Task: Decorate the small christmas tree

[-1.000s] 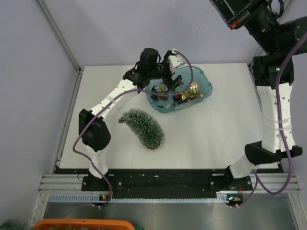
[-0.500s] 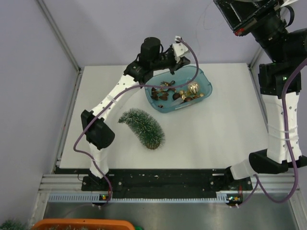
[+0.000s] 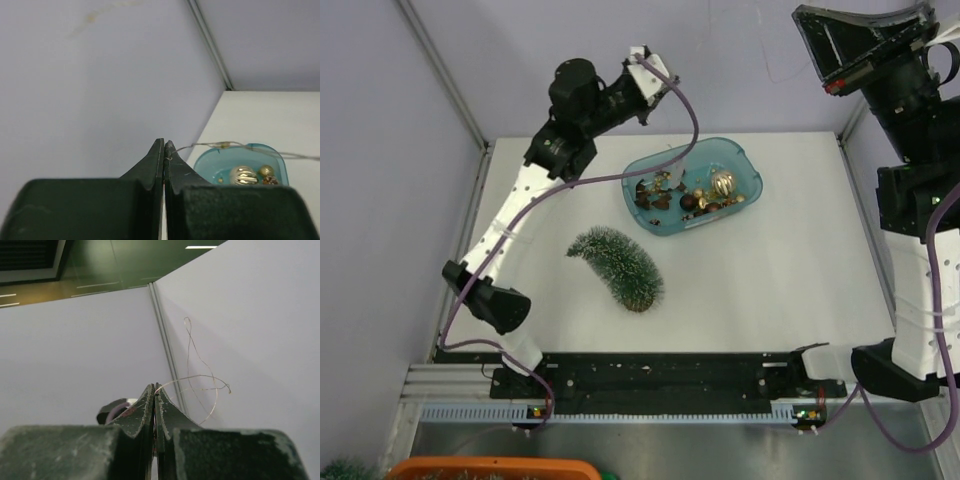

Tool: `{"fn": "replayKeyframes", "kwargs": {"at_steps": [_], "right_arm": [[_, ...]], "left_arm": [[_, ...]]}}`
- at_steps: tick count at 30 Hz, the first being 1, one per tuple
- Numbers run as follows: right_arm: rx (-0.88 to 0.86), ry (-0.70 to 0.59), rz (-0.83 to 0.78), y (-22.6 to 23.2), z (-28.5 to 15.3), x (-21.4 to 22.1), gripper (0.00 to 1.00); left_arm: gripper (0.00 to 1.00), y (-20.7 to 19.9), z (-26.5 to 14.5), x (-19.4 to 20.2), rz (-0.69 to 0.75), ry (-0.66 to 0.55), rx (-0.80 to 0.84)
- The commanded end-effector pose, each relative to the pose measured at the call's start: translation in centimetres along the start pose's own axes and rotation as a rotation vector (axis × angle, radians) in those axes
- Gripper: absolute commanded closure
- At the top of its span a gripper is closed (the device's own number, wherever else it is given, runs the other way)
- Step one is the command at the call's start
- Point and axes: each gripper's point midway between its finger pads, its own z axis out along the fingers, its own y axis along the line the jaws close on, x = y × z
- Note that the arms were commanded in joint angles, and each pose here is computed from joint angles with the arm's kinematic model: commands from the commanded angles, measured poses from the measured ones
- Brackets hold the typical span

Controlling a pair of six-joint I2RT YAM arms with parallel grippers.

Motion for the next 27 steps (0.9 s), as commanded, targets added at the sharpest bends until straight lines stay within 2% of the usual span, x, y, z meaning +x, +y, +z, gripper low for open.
{"fn": "replayKeyframes", "kwargs": {"at_steps": [1, 6, 10, 14, 17, 22, 27], "right_arm": [[0.082, -0.020, -0.059, -1.1, -1.0, -0.6, 1.00], [0.106, 0.028, -0.034, -2.2, -1.1, 1.0, 1.00], [0.121, 0.081, -0.006, -3.3, -1.2, 3.0, 1.00], [0.138, 0.123, 0.035, -4.3, -1.6, 5.1, 1.00], [0.159, 0.140, 0.055, -5.1, -2.1, 6.3, 1.00], [0.209, 0.191, 0.064, -6.5, -3.4, 8.7, 1.00], [0.290, 0.271, 0.063, -9.3, -5.0, 12.5, 1.00]], "left_arm": [[1.00, 3.6, -5.7, -8.4, 0.170, -0.131, -0.161], [1.00, 4.3, -10.1, -7.9, 0.223, -0.052, -0.223], [1.00, 5.1, -15.4, -7.2, 0.244, 0.020, -0.298], [1.00, 5.2, -20.0, -2.3, 0.167, 0.169, -0.359], [1.00, 3.5, -22.6, 1.5, 0.121, 0.258, -0.366], [1.00, -1.1, -24.9, 6.6, 0.044, 0.358, -0.299], [1.00, -3.2, -26.7, 11.5, 0.019, 0.469, -0.297]]}}
